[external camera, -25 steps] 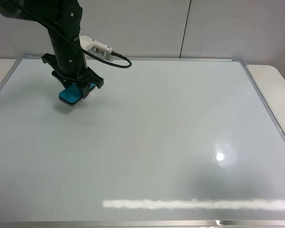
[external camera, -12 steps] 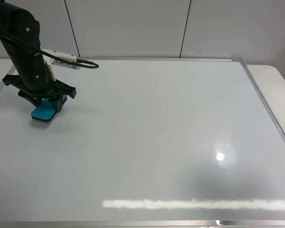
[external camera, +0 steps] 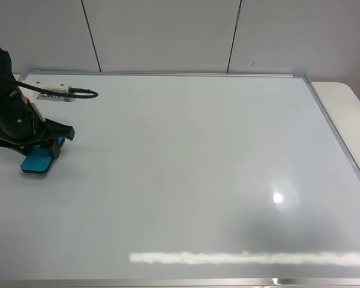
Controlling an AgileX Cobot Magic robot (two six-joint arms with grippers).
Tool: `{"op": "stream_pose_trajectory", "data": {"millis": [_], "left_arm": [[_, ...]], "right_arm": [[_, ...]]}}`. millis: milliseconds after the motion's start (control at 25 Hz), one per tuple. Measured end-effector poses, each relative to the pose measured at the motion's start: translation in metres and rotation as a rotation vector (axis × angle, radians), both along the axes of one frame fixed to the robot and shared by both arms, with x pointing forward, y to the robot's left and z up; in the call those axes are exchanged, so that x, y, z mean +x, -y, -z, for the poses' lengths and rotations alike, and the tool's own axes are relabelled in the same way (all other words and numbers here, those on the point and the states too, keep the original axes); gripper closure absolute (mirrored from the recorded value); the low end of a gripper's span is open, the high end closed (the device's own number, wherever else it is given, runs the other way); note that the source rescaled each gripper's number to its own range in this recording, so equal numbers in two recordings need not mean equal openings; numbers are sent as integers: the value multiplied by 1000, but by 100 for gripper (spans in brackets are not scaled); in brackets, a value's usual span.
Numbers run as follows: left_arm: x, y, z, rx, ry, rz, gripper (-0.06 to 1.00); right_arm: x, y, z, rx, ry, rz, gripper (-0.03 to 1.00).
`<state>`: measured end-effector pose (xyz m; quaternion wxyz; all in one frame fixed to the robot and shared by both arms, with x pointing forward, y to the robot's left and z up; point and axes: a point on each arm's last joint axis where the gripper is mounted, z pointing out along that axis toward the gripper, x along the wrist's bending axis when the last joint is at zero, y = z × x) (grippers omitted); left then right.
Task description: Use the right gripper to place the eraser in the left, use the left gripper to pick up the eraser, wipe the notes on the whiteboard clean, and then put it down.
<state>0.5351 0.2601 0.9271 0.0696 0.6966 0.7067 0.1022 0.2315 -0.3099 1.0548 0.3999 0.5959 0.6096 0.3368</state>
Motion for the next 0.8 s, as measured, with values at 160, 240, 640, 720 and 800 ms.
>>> {"op": "stream_pose_trajectory", "data": {"millis": [160,240,640,720,800], "left_arm": [[-2,0,-3,-9,23,-3,94],[-1,0,-3,-11,30,-3,94],[-6,1,6,-31,67,2,31],[-7,0,6,-32,64,1,6],[-8,0,7,-32,60,-1,-1]], "right_arm": [[0,0,0,0,0,0,-3],[0,0,0,0,0,0,-3],[0,0,0,0,0,0,-3],[0,0,0,0,0,0,-3],[0,0,0,0,0,0,-3]]}}
